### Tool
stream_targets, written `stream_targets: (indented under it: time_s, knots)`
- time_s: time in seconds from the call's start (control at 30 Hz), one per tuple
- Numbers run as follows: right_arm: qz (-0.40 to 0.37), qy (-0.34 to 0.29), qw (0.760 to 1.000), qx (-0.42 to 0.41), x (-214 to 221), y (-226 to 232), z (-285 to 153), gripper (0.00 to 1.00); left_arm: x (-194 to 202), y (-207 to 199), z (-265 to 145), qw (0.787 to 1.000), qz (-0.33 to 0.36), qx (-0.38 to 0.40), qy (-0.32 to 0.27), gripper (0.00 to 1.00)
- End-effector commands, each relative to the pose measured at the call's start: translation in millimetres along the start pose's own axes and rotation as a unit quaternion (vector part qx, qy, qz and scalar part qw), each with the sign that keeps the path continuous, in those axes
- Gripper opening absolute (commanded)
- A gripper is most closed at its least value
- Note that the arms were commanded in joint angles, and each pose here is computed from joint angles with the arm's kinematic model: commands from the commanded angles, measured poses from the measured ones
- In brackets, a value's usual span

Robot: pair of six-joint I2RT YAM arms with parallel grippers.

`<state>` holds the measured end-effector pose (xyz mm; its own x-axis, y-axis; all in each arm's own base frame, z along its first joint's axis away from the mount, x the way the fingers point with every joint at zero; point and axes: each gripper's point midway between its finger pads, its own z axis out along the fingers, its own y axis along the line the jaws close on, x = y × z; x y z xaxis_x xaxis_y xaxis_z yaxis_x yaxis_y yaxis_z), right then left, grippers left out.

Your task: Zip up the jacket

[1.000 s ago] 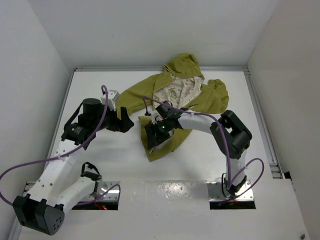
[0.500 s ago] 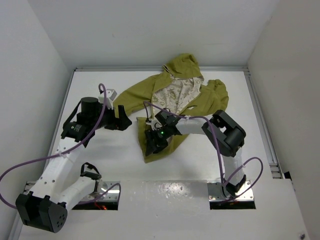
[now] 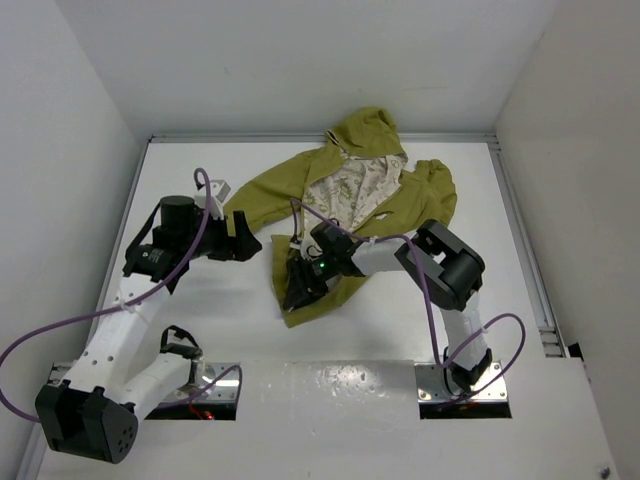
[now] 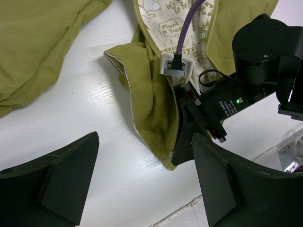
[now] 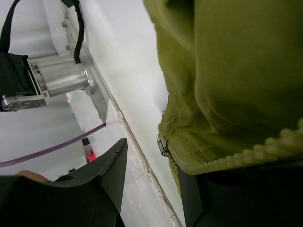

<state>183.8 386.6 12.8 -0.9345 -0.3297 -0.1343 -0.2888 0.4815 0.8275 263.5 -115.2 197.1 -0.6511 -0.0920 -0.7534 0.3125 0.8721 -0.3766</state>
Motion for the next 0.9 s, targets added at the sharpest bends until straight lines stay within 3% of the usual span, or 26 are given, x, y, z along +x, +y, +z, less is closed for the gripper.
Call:
stream_targets:
  time_s: [0.0,0.3,0.67,0.87]
  knots:
    - [-0.013,0.006,1.000,-0.015,-2.5,9.7,4.2,0.45,-5.9,0.7,0.2,1.000,-0.004,0.002,-0.012,0.85]
    - [-0.014,0.030,0.999,0.019,16.7,-2.7,8.7,0.44,-5.8,4.5,1.3,1.000,-0.026,-0.007,-0.016,0.83]
    - [-0.023,0.031,0.999,0.031,16.0,-6.0,10.0,0.16,-3.9,10.7,1.5,0.999,-0.033,-0.015,-0.015,0.82]
    - [-0.053,0.000,0.998,-0.020,-5.8,24.3,-4.3,0.04,-2.4,5.7,1.7,0.999,-0.037,0.005,-0.017,0.79]
